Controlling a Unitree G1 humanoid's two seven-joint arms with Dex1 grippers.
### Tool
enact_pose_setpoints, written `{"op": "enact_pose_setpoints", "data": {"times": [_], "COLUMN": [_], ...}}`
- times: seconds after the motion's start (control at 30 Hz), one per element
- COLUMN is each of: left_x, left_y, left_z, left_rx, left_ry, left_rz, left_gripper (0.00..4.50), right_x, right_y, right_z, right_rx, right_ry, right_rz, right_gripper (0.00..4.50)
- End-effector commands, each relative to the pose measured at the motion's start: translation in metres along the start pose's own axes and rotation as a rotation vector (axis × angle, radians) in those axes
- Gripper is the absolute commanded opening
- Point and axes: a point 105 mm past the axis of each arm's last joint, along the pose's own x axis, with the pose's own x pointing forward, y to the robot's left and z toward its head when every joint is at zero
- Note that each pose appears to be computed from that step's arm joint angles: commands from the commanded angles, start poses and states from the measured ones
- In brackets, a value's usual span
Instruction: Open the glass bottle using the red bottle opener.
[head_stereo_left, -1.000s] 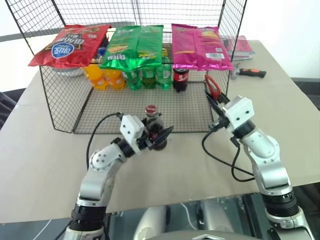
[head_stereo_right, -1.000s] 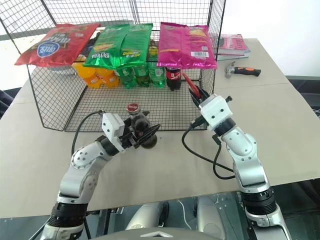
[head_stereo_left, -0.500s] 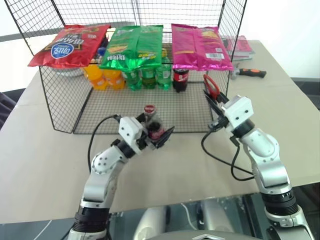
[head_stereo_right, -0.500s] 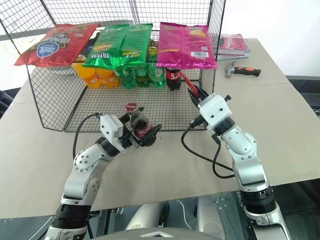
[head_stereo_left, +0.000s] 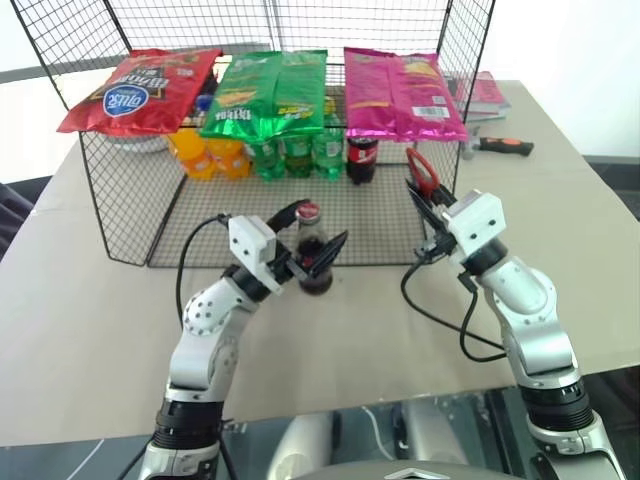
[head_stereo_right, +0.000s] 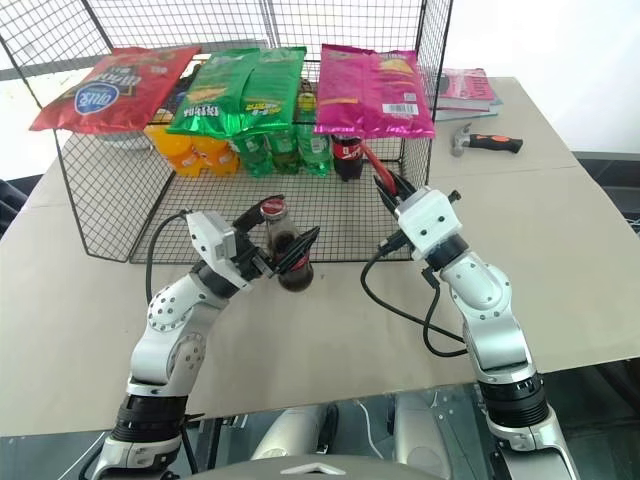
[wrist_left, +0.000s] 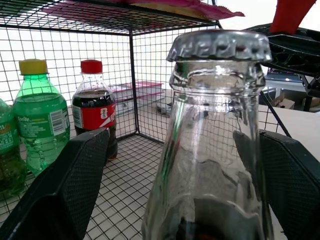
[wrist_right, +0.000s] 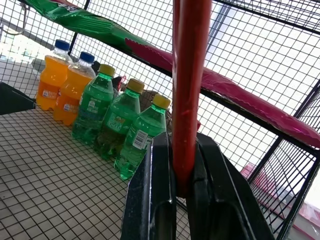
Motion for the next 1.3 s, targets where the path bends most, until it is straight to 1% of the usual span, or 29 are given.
{"op": "enact_pose_setpoints", "data": {"times": [0.03,0.13,0.2,0.23,0.33,0.37,0.5,0.97,1.17,1.3], "left_x": [0.003,0.001,0.001,0.0,-0.001,-0.001,-0.001,0.001,0.007,0.012], "left_y": [-0.007,-0.009,-0.01,-0.01,-0.011,-0.011,-0.011,-0.026,-0.031,-0.033], "left_z": [0.01,0.01,0.01,0.01,0.011,0.011,0.013,0.017,0.012,0.011], "left_rx": [0.012,-0.001,-0.006,-0.009,-0.014,-0.015,-0.027,-0.066,-0.082,-0.076], "left_ry": [-0.033,-0.036,-0.038,-0.039,-0.039,-0.04,-0.042,-0.022,-0.03,-0.045], "left_rz": [-0.04,-0.052,-0.055,-0.057,-0.065,-0.066,-0.082,-0.259,-0.287,-0.302], "left_gripper": [4.48,4.48,3.99,3.83,2.48,2.25,2.27,2.27,2.27,2.27], "right_x": [0.003,0.003,0.003,0.003,0.003,0.004,0.004,0.008,0.012,0.015], "right_y": [-0.003,-0.003,-0.003,-0.003,-0.002,-0.002,-0.002,0.007,0.024,0.031], "right_z": [0.013,0.013,0.013,0.013,0.012,0.012,0.012,0.017,0.014,0.01], "right_rx": [-0.018,-0.019,-0.019,-0.018,-0.017,-0.017,-0.015,-0.028,-0.052,-0.111], "right_ry": [-0.054,-0.053,-0.053,-0.053,-0.053,-0.054,-0.054,-0.063,-0.037,-0.008], "right_rz": [-0.008,-0.008,-0.008,-0.008,-0.007,-0.006,-0.004,0.048,0.141,0.193], "right_gripper": [0.0,0.0,0.0,0.0,0.0,0.0,0.0,0.0,0.0,0.0]}}
